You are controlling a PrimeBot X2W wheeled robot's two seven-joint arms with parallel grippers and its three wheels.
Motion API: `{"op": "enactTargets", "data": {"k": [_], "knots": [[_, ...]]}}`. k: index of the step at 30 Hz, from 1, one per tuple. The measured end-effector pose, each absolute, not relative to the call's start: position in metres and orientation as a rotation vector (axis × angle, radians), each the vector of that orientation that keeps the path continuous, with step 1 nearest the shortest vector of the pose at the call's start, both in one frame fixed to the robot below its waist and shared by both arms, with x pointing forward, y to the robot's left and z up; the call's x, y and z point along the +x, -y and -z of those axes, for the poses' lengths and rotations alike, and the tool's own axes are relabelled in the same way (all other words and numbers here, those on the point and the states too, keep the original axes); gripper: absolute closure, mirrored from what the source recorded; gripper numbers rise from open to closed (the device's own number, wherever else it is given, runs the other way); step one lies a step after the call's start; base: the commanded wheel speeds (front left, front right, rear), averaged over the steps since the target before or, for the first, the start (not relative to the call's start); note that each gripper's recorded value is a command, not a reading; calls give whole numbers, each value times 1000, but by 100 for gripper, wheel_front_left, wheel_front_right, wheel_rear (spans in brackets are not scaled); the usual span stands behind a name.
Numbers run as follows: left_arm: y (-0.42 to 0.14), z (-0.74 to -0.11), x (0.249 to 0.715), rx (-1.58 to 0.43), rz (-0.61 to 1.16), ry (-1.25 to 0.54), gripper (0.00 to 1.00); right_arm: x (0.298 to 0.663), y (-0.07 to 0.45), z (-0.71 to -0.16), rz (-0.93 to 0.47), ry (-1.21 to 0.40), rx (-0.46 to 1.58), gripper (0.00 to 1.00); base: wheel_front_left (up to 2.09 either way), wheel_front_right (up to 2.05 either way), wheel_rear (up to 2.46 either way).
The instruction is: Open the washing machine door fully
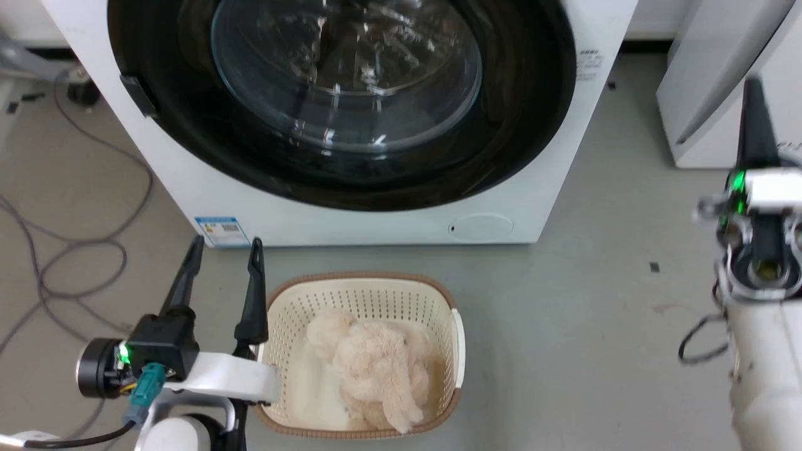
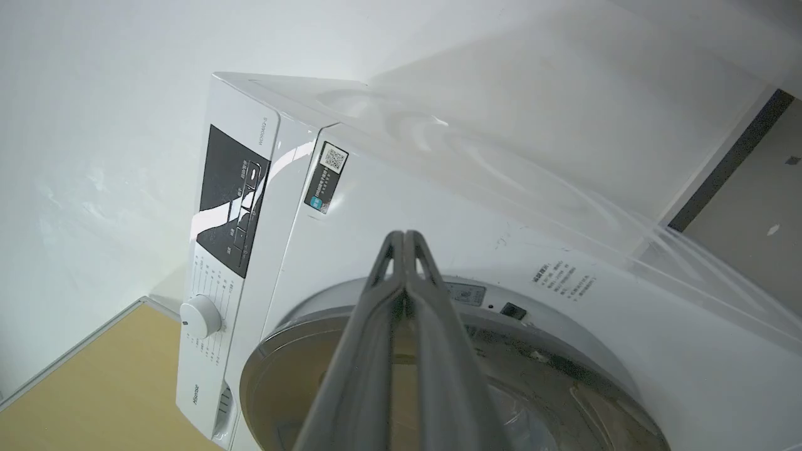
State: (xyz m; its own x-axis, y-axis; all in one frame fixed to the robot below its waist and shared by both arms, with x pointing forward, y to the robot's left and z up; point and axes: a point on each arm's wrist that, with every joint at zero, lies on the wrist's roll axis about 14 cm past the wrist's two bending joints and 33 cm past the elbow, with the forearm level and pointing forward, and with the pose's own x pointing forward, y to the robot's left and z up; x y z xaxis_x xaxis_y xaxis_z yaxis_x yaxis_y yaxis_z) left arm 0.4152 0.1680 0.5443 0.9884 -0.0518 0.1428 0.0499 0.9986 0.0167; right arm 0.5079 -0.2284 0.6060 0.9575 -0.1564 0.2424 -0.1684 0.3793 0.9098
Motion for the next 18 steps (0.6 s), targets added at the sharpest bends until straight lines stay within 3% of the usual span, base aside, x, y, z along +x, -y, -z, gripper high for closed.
{"op": "enactTargets", "data": {"k": [9,18], "knots": [[-170,-540,434,9,56,156,0,566,203,-616,-111,207,1197,100,0,0,0],[-172,-534,447,7,56,167,0,608,138,-605,-304,-103,1039,100,0,0,0]]}}
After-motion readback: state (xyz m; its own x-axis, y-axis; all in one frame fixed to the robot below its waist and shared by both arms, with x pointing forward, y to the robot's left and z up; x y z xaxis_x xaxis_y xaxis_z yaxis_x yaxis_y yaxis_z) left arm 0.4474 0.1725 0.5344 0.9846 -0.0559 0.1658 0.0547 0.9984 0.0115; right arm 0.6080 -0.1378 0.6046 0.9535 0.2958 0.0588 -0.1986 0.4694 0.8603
